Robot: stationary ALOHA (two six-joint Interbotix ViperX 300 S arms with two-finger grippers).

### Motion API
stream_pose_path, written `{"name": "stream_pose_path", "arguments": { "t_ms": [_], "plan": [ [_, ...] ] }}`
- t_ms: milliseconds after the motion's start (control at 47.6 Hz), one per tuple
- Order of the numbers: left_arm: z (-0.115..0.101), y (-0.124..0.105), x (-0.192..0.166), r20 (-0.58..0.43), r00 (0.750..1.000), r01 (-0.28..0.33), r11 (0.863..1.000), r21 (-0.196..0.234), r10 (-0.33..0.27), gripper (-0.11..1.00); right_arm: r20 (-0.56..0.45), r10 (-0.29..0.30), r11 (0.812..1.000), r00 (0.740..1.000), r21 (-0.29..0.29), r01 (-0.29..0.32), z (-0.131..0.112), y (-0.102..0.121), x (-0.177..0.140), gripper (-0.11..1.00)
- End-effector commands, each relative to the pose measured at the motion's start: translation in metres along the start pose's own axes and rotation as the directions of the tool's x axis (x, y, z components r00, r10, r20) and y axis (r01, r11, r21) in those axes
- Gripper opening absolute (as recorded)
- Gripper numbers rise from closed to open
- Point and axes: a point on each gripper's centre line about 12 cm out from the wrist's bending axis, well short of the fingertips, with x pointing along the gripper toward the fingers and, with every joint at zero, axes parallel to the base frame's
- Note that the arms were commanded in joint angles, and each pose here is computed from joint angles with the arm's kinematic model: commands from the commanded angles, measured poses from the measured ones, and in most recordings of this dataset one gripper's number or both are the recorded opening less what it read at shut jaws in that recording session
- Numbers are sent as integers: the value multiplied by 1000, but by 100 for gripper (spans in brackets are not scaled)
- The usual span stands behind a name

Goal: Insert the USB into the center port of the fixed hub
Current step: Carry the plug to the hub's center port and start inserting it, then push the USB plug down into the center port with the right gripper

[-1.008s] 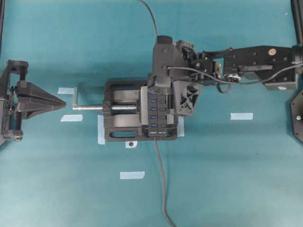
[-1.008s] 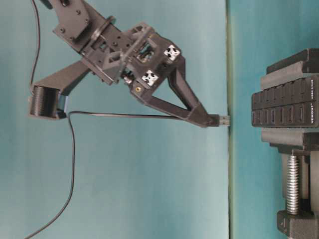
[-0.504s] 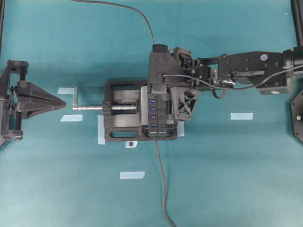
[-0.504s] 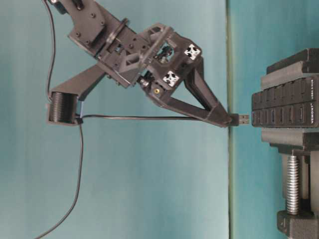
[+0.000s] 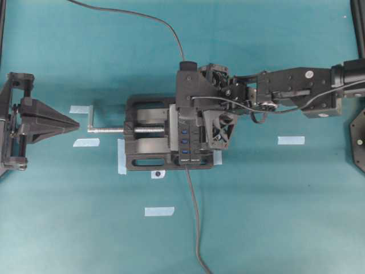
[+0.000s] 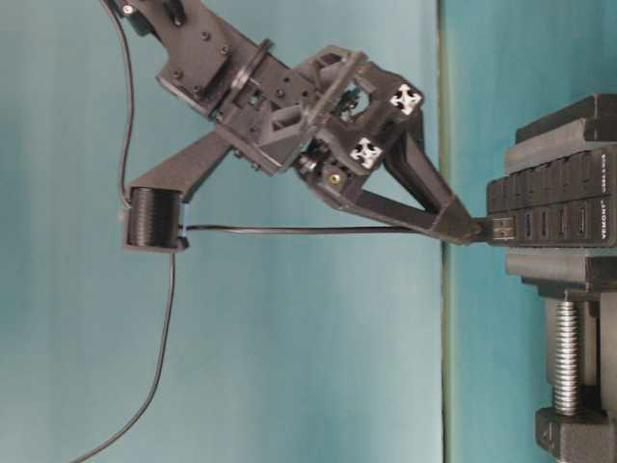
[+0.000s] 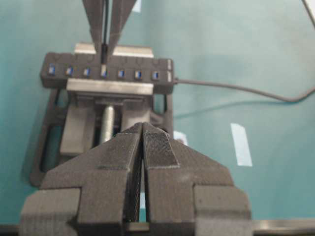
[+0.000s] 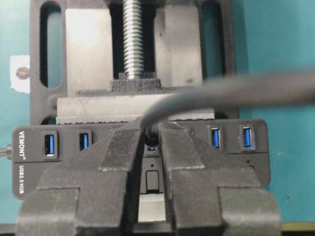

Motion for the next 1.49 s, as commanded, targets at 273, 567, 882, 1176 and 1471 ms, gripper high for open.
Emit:
{"name": "stream_pose_path", "arguments": {
  "t_ms": [273, 567, 882, 1176, 1471],
  "plan": [
    [7, 0, 1, 18, 1000, 0, 1000, 0, 0, 0, 19, 3, 1000, 1000, 12, -3, 4, 2, -2, 11],
    [7, 0, 1, 20, 1000, 0, 1000, -2, 0, 0, 11, 2, 1000, 1000, 13, -3, 0, 1, 0, 11],
    [8, -1, 0, 23, 1000, 2, 1000, 0, -2, 0, 8, 3, 1000, 1000, 13, -3, -2, 2, 3, 11],
    [8, -1, 0, 23, 1000, 2, 1000, 0, -2, 0, 2, 3, 1000, 1000, 14, -3, -5, 2, 3, 11],
    [8, 0, 0, 26, 1000, 1, 1000, -2, -1, 0, -15, 4, 998, 1000, 56, -3, -11, 2, 8, 11]
  ]
}}
